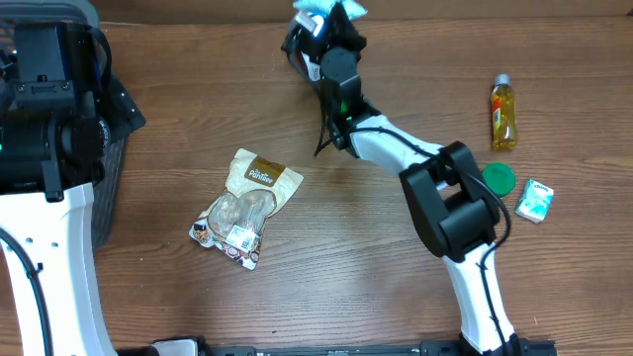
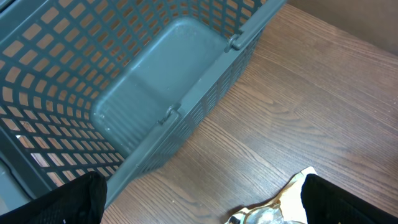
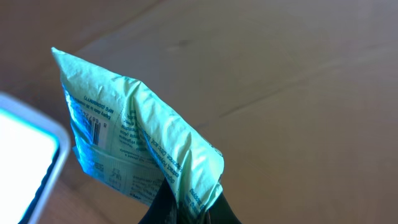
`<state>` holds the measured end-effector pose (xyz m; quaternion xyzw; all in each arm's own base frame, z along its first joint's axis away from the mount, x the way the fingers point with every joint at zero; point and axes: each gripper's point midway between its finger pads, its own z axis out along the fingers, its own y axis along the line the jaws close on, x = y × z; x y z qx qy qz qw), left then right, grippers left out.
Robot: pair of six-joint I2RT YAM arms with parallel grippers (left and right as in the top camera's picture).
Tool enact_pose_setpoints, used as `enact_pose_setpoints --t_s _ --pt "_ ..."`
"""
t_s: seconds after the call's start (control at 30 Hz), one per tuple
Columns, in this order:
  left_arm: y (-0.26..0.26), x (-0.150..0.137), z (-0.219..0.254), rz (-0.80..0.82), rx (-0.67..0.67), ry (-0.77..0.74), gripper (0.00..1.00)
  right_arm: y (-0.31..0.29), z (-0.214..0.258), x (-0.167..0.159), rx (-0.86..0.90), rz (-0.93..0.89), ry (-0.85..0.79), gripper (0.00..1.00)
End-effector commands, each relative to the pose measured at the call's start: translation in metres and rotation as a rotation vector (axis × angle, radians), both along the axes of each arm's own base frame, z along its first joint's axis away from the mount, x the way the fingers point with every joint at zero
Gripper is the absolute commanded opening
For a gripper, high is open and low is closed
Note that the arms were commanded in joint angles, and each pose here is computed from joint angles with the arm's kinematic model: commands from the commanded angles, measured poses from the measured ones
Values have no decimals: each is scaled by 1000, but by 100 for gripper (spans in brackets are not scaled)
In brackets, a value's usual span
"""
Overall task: Scan the item barcode
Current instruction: 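Lift the teal pack with the right gripper toward the scanner, then hold the teal pack barcode in front of the white scanner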
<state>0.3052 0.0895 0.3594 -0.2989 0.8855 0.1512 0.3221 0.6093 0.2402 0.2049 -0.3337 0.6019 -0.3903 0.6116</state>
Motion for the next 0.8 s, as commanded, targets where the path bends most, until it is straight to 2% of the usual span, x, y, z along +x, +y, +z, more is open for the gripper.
enact_pose_setpoints --t_s 0.0,0.43,0.77 --pt "2 1 2 13 -6 -12 100 1 -18 1 -119 -34 30 4" --pt "1 1 2 12 -6 -13 100 5 -25 4 -229 -3 36 4" --pt "2 1 2 13 -6 -12 100 4 -59 7 -245 -2 92 4"
